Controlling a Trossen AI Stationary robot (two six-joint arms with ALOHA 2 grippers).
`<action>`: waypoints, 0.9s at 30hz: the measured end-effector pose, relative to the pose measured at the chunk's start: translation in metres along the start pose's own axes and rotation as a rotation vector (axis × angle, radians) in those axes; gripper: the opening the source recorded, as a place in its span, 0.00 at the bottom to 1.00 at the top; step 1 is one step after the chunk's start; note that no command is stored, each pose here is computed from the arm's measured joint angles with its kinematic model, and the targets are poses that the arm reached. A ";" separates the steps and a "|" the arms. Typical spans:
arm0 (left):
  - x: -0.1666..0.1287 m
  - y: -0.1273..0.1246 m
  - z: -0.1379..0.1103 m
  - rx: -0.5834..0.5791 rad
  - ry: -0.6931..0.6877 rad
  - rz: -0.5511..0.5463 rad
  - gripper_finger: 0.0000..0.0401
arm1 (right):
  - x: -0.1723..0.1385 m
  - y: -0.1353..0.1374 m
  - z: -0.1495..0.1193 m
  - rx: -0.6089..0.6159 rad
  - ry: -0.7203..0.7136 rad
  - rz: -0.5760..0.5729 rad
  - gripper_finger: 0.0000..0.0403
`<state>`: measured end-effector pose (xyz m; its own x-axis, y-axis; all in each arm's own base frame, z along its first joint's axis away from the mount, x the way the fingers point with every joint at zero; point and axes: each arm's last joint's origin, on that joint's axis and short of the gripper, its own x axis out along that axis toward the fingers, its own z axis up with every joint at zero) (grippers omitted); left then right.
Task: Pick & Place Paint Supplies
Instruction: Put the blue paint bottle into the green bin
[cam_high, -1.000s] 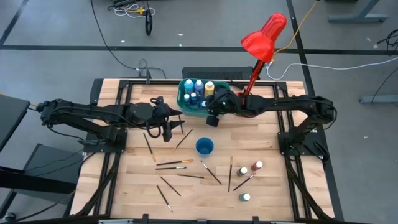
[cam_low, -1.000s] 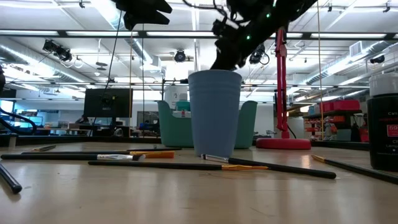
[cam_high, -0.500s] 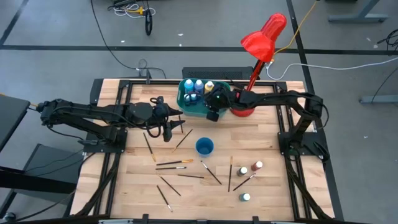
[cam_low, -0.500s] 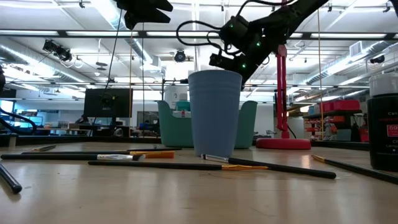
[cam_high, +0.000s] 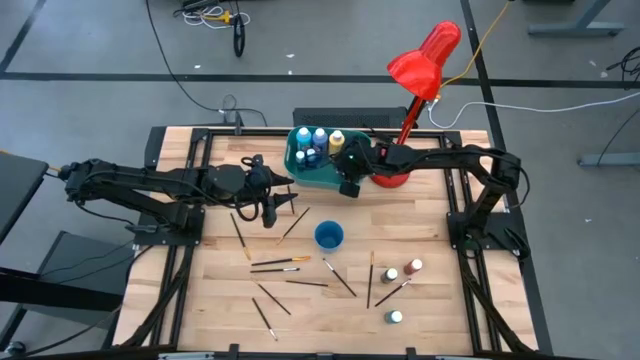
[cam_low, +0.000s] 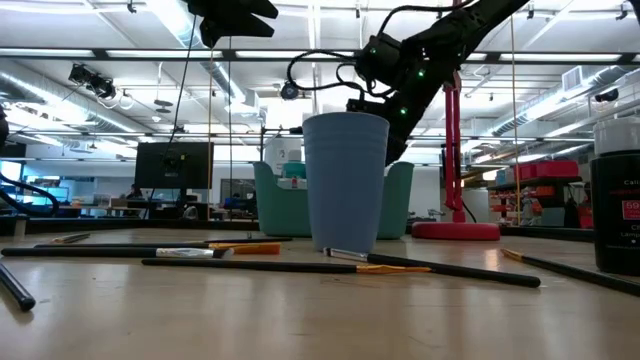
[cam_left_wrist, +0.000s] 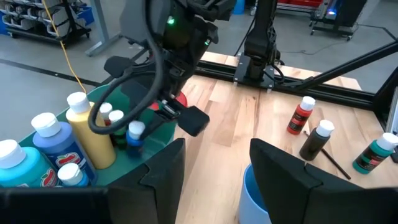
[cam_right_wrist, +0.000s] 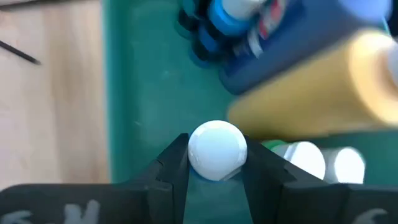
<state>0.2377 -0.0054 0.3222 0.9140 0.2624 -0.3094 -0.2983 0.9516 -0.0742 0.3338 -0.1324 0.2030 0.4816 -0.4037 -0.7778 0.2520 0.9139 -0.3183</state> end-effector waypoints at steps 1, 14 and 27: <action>0.000 0.000 0.000 0.000 0.000 0.000 0.47 | 0.000 -0.002 -0.002 0.015 0.023 -0.003 0.28; 0.000 0.000 0.000 0.000 0.000 0.000 0.47 | 0.004 -0.017 -0.011 0.112 0.066 -0.017 0.29; 0.000 0.000 0.000 0.000 0.000 0.000 0.47 | 0.004 -0.019 -0.010 0.114 0.053 -0.009 0.42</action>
<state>0.2376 -0.0054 0.3222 0.9139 0.2626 -0.3096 -0.2985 0.9515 -0.0742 0.3223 -0.1511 0.2004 0.4349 -0.4067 -0.8034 0.3518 0.8980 -0.2641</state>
